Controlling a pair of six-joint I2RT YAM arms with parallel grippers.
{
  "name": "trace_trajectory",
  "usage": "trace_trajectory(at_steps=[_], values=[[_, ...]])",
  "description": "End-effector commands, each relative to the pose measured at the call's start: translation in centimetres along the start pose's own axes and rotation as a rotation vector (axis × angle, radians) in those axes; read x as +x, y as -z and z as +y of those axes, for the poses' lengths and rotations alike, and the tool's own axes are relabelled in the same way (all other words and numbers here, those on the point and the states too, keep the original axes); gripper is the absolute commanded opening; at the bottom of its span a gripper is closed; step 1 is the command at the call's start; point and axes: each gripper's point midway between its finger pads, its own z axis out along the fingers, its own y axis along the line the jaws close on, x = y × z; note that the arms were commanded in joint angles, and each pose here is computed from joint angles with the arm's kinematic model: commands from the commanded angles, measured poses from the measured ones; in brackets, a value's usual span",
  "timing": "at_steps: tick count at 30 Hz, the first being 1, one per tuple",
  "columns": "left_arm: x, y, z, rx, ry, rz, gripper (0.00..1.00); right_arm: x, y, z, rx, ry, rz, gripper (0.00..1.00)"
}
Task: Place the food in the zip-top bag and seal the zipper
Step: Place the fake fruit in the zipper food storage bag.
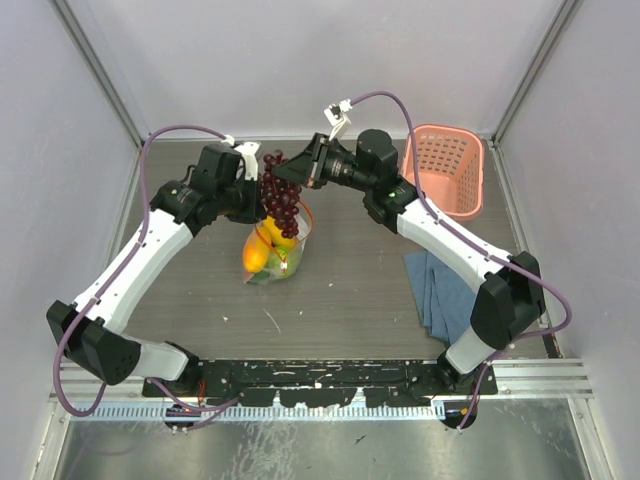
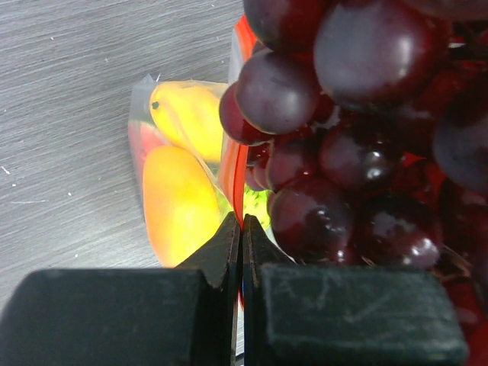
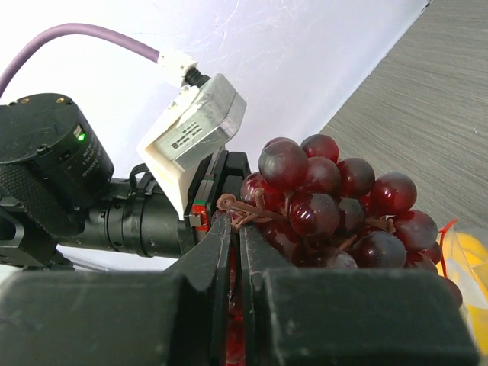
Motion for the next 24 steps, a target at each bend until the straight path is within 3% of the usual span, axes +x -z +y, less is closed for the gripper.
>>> trace_trajectory(at_steps=[1,9,24], values=[[-2.3,0.9,-1.1,0.047,-0.008,-0.080,0.00,-4.0,0.0,4.2,-0.117,0.068,-0.121,0.01],[-2.3,0.7,-0.8,0.032,0.000,-0.077,0.00,0.0,-0.1,3.3,-0.134,0.073,-0.019,0.01],[-2.4,0.7,-0.8,0.031,0.009,-0.083,0.00,5.1,1.4,2.9,-0.190,0.125,0.050,0.01]])
